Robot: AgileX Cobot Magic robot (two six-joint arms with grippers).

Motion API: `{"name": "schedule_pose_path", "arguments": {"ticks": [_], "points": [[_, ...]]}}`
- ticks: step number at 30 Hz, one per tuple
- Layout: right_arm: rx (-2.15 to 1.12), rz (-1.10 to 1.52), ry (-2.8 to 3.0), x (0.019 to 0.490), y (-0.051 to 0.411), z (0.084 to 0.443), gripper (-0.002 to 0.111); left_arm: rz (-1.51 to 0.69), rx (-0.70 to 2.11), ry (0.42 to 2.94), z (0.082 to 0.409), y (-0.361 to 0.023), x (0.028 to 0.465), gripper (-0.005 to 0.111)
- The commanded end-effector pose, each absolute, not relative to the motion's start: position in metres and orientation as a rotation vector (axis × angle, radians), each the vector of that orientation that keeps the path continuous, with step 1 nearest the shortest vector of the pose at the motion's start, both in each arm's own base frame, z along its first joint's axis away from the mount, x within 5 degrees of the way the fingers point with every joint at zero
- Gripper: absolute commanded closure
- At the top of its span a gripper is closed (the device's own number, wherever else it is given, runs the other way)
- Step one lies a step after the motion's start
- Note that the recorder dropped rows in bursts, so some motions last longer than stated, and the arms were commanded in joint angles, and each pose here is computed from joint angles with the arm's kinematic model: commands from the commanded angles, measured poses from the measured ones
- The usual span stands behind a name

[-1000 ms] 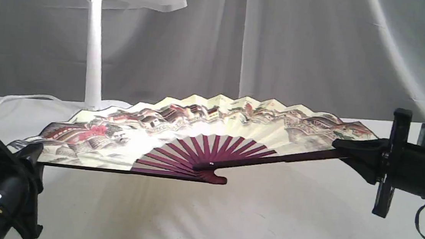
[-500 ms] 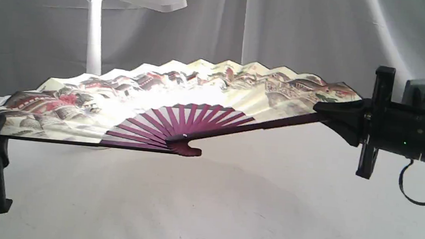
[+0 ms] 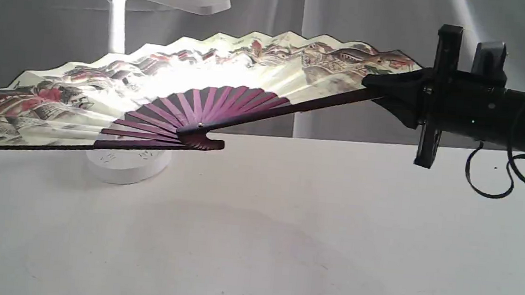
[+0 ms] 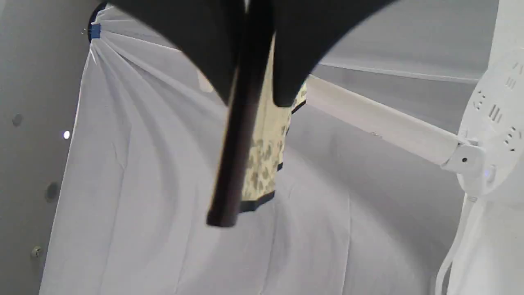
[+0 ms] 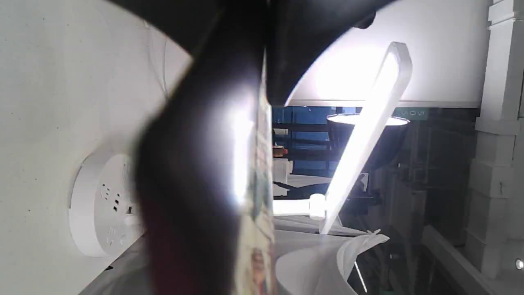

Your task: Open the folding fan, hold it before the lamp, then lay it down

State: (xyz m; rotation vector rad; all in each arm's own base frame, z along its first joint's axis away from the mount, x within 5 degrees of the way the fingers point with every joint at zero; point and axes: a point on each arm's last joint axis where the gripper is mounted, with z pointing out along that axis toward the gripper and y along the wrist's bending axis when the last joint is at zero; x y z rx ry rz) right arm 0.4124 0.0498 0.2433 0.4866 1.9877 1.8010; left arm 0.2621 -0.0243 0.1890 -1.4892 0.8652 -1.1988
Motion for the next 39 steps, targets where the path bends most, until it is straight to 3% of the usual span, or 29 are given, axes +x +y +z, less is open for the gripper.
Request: {"name": "schedule_pose_path", "arguments": {"ticks": [1, 25, 39], "points": [[0.451, 1.741, 2.009, 0.413, 0.048, 0.244, 0.108, -1.245, -1.520, 0.655, 0.201, -0.013, 0.261, 0.107], [0.436, 1.821, 2.007, 0.409, 0.051, 0.247, 0.108, -1.317, -1.416, 0.578, 0.239, -0.010, 0.247, 0.107], [0.433, 1.846, 2.007, 0.408, 0.051, 0.247, 0.108, -1.322, -1.407, 0.577, 0.241, -0.010, 0.246, 0.107]]}}
